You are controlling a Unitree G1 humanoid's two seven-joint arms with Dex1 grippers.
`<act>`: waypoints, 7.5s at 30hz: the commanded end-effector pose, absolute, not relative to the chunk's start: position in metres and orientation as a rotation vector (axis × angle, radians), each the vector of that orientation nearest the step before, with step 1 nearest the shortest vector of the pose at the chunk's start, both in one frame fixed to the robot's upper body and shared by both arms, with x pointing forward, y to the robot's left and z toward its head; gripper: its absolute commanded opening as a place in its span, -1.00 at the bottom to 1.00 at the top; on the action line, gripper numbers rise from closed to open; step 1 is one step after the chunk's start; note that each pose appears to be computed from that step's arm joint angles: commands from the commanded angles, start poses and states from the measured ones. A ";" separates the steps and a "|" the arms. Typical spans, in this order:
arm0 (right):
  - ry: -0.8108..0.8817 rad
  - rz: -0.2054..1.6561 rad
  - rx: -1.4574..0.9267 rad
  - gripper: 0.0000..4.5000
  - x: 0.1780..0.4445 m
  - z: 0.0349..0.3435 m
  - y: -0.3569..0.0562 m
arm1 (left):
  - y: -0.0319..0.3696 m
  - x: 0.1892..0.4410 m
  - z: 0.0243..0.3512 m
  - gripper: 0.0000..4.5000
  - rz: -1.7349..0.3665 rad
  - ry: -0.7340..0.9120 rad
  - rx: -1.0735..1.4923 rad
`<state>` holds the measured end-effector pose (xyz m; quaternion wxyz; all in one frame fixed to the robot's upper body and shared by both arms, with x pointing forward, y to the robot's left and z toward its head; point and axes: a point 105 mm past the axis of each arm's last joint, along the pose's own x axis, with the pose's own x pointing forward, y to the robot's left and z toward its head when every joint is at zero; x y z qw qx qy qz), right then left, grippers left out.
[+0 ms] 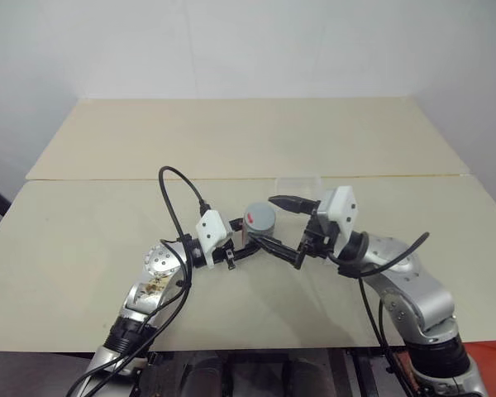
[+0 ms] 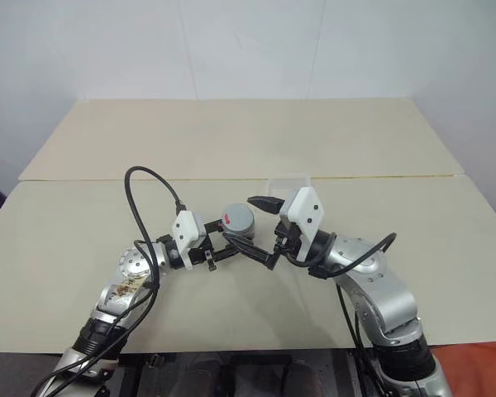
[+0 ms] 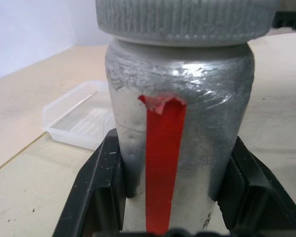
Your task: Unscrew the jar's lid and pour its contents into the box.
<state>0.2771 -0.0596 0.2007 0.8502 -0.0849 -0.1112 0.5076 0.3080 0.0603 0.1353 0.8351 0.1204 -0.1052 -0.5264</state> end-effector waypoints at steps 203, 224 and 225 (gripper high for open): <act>0.064 0.500 -0.186 1.00 0.286 0.169 -0.165 | 0.096 0.404 0.113 0.99 -0.485 -0.025 -0.083; 0.061 0.611 -0.211 1.00 0.285 0.169 -0.154 | 0.127 0.345 0.124 0.99 -0.573 -0.046 -0.084; 0.062 0.613 -0.214 1.00 0.286 0.169 -0.154 | 0.130 0.341 0.125 0.99 -0.584 -0.041 -0.080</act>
